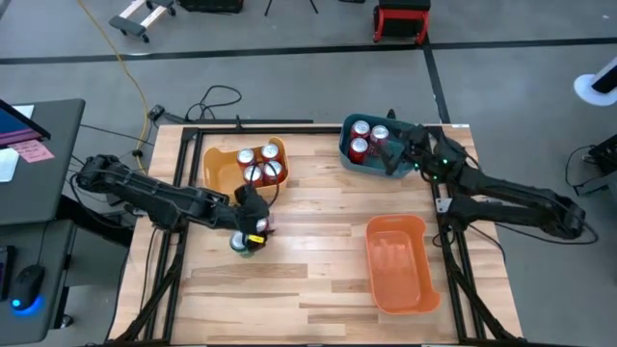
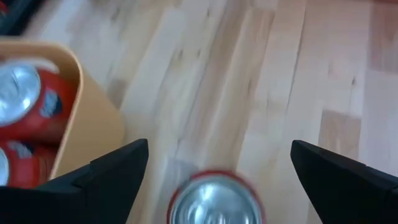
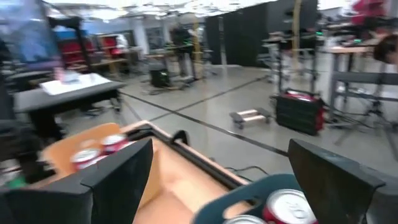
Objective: Sort soda cans
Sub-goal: Put the red soda can into the blue bin
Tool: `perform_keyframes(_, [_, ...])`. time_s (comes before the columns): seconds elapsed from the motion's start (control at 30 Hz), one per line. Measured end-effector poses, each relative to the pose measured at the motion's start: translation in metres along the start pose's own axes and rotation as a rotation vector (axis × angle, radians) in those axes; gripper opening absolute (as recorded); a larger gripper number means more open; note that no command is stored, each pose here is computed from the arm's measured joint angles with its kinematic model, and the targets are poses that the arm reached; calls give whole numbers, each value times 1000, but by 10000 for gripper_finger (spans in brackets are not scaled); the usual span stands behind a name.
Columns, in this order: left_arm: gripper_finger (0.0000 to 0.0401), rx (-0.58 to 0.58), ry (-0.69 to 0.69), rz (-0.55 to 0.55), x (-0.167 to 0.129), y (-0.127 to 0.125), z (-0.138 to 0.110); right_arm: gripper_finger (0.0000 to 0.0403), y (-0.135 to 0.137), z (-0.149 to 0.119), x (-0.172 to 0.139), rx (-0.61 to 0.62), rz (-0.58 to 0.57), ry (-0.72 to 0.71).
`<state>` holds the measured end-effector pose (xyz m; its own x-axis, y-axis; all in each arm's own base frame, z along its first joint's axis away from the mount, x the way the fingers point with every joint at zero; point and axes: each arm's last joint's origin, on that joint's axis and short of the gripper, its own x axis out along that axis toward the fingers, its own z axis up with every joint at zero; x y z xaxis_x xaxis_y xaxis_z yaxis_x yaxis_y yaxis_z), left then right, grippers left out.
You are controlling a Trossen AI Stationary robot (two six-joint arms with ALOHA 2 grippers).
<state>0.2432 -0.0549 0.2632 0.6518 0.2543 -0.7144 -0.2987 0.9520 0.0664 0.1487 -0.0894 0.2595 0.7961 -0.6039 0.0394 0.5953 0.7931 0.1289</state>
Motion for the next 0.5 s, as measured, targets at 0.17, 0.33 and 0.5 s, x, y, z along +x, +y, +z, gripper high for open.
perform_keyframes(0.17, [388,-16,143,14,2,9,-11,396,13,2,-12,3,82,14])
perform_keyframes(0.33, [388,-37,215,-8,3,14,-14,396,19,2,-16,4,123,25])
perform_keyframes(0.5, [388,-47,240,-62,4,15,-14,395,21,0,-17,12,138,38])
